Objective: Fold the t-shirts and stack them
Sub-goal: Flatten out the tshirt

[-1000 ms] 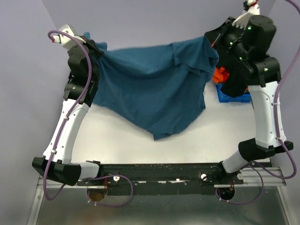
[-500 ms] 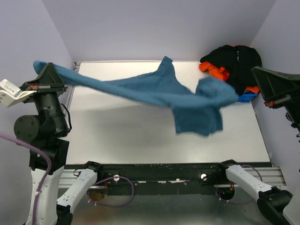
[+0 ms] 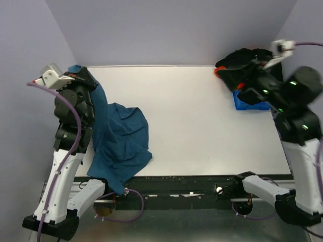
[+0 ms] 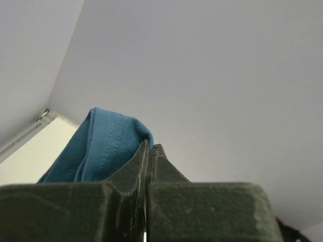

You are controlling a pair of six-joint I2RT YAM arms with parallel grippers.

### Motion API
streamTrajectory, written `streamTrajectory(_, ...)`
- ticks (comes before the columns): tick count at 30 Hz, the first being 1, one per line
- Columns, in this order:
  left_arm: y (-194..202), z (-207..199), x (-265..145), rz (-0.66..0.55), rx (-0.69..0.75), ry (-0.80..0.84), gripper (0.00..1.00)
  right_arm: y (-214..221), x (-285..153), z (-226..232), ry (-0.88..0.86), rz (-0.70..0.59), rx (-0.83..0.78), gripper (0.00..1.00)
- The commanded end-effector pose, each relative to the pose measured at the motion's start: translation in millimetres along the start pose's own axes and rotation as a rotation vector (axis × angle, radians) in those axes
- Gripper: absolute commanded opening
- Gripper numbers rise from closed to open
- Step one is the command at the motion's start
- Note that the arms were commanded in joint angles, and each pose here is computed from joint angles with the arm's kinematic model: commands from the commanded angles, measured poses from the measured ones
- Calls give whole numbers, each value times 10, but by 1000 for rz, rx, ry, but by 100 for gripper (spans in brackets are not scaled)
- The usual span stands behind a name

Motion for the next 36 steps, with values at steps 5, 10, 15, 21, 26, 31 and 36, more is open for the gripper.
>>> streamTrajectory(5, 561, 125, 154, 67, -15, 13, 0, 2210, 546, -572, -38, 521, 159, 80)
streamTrajectory(10, 679, 147, 208, 84, -20, 1, 0, 3060, 661, -436, -46, 679, 147, 77)
streamTrajectory(15, 706, 234, 191, 71, -6, -39, 0, 3739, 671, -137, -53, 835, 117, 75)
streamTrajectory(21, 650, 278, 128, 45, -7, -52, 0, 4384, 574, 224, -30, 960, 119, 74)
streamTrajectory(26, 633, 313, 103, 43, 4, -72, 0, 4836, 558, 527, -33, 1062, 87, 73)
streamTrajectory(31, 629, 354, 87, 37, 19, -91, 0, 5131, 587, 501, 83, 1095, 29, 71)
streamTrajectory(36, 620, 358, 72, 35, 15, -90, 0, 5305, 582, 440, 156, 1126, -31, 71)
Point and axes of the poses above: each gripper's point midway between its finger pads, its own x axis out along the fingers, its own z axis along the line the jaws close on, y = z × x, the point moved 7 cm from there along -x, back along the fingers, and after that the axes turned 1 degree about x, right-handed, at the moved point
